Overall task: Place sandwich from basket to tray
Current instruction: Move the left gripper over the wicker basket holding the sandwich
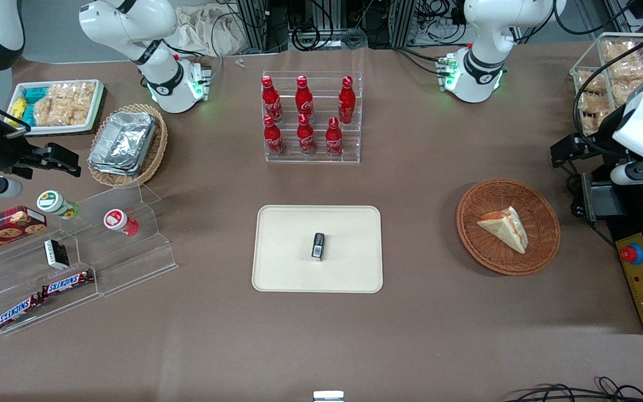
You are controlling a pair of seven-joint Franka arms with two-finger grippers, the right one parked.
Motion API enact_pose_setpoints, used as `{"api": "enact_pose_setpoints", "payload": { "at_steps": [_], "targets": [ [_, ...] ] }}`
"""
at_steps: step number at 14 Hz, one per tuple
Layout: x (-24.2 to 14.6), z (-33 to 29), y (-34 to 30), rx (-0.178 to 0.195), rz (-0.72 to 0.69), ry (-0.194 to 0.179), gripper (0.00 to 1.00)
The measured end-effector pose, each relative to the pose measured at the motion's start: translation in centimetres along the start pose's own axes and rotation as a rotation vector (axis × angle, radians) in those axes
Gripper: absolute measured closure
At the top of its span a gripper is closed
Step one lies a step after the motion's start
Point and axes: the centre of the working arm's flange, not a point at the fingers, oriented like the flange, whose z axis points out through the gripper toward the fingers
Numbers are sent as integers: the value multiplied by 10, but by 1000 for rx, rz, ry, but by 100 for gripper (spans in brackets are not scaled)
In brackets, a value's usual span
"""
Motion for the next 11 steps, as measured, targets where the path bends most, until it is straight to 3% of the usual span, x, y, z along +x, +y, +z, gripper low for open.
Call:
{"api": "enact_pose_setpoints", "payload": {
  "at_steps": [11],
  "targets": [
    [2,4,-4,2,-24,-14,0]
  ]
}}
